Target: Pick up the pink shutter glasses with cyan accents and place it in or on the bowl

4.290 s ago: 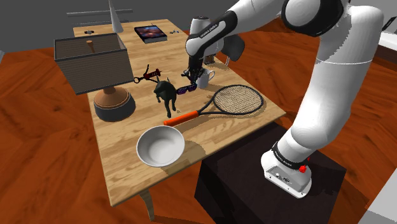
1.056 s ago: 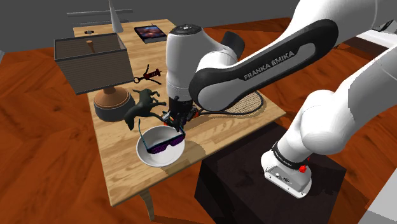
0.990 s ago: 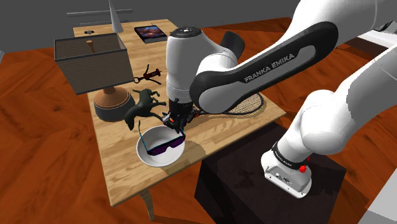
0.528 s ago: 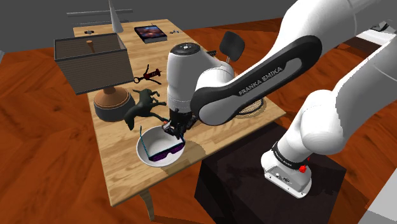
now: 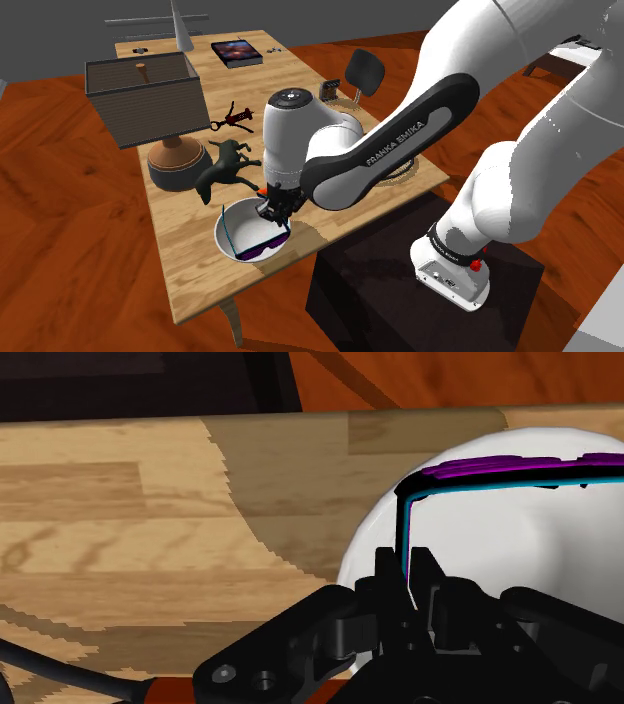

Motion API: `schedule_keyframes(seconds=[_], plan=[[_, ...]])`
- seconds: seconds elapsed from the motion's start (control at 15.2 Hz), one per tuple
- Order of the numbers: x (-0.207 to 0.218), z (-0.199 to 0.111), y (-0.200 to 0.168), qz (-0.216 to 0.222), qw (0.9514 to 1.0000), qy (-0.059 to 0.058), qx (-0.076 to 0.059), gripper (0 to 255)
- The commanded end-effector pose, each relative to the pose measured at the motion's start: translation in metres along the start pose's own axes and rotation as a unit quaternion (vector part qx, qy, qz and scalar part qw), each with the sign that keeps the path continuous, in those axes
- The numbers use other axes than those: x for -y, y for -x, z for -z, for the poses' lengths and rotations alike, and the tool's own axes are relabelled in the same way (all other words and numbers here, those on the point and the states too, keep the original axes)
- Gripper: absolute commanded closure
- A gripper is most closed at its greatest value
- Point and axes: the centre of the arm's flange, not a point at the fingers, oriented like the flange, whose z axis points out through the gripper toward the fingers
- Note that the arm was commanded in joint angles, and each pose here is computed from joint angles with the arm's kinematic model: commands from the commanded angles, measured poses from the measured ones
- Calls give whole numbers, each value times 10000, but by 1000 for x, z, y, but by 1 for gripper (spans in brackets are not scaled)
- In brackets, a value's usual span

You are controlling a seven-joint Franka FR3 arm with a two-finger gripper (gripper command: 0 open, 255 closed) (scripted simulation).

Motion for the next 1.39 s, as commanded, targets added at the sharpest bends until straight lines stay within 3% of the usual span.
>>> schedule_keyframes(seconds=[0.0, 0.26, 0.33, 0.66, 0.92, 1.32], plan=[[0, -1, 0, 0, 10000, -2, -2, 255], [0, -1, 0, 0, 10000, -2, -2, 255], [0, -1, 0, 0, 10000, -2, -2, 0], [0, -1, 0, 0, 10000, -2, -2, 0], [0, 49, 0, 0, 10000, -2, -2, 0], [0, 49, 0, 0, 10000, -2, -2, 0]])
